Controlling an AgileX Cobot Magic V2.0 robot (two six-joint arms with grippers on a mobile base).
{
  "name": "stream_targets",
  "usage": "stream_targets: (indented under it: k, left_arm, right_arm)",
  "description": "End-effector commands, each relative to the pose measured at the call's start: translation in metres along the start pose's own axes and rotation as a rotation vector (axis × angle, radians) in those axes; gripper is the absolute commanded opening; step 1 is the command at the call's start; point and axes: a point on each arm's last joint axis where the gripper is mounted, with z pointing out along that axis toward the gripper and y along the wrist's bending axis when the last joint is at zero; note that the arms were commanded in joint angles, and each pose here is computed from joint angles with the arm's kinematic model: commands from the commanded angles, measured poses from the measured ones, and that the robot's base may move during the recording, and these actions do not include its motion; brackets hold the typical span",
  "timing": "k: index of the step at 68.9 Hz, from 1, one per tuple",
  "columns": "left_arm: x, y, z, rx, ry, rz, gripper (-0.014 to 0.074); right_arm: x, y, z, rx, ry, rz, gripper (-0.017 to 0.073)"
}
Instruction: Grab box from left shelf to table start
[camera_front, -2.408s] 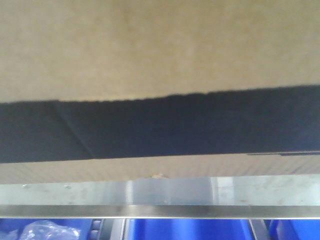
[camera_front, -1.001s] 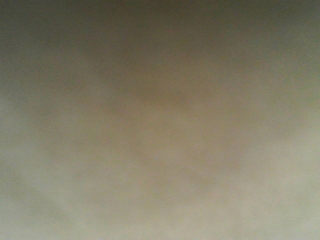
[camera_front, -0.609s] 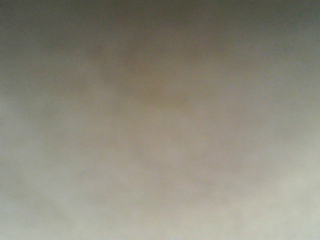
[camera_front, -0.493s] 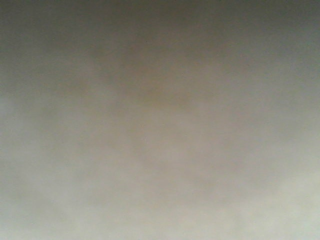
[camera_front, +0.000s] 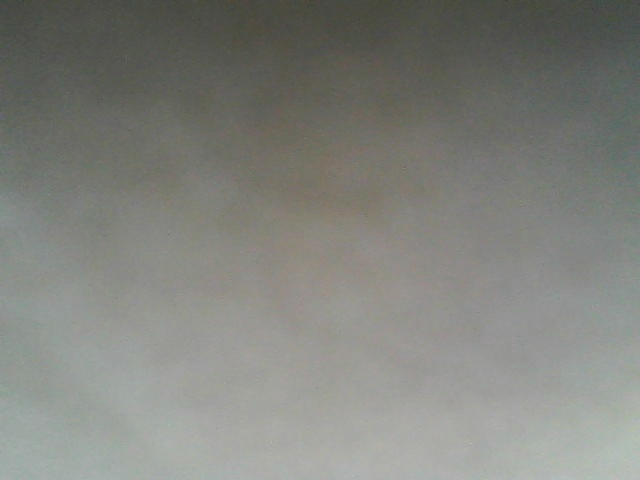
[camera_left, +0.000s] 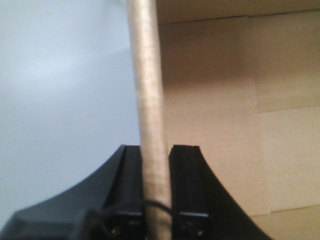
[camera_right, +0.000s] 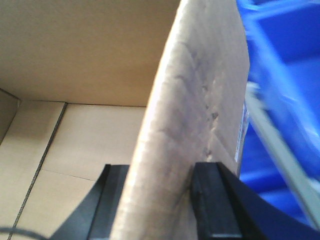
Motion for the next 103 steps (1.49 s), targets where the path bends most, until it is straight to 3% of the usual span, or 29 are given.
stream_targets:
  k: [1,103]
  left_arm:
    - [-0.0138,-0.0029,-0.0054,0.023,-0.108,0.028,-0.0099]
    - [-0.0138,-0.0032,-0.0054,0.026,-0.108,0.026,-0.0099]
  right_arm:
    - [-0.0231,0.0055,-0.0058,-0.051,-0.191,0.037,0.0058]
    - [-0.0231,0.0055,-0.0058,-0.051,-0.191,0.037,0.0058]
